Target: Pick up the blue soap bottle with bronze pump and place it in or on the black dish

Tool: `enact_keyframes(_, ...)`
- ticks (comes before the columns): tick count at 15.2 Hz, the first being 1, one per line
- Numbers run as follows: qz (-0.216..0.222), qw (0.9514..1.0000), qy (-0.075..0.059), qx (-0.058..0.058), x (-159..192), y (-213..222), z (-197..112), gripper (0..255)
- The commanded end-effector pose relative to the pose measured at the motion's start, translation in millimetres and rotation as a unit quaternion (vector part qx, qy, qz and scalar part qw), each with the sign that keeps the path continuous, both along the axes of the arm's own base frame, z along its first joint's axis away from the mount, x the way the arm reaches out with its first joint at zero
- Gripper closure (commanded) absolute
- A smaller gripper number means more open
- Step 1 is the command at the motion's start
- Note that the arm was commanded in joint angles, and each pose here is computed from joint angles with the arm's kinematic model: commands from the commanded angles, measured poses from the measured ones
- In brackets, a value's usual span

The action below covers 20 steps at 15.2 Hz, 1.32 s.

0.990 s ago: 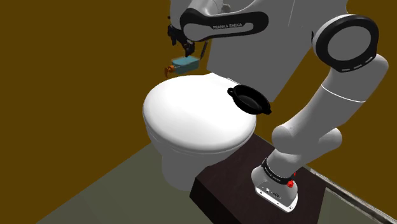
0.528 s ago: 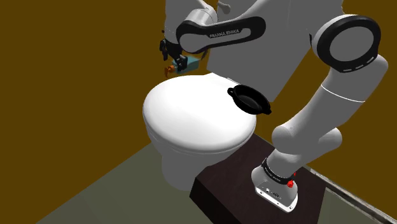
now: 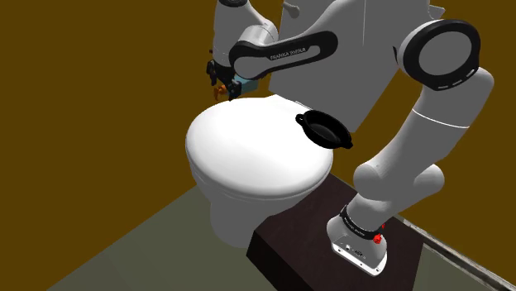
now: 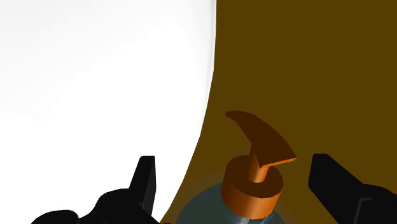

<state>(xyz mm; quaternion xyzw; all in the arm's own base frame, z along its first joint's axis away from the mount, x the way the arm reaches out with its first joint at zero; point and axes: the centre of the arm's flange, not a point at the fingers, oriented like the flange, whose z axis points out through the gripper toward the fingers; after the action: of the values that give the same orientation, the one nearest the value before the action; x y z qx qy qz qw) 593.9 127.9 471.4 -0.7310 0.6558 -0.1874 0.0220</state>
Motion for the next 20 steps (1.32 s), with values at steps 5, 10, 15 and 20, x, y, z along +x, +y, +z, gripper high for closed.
enact_keyframes(5,0.000,1.0000,0.000,0.000,0.1,0.0,-0.9,0)
enact_keyframes(10,0.000,1.0000,0.000,0.000,-2.1,-0.6,0.5,255)
enact_keyframes(15,0.000,1.0000,0.000,0.000,0.8,-2.2,-2.6,255)
enact_keyframes(20,0.000,1.0000,0.000,0.000,0.1,0.0,20.2,255)
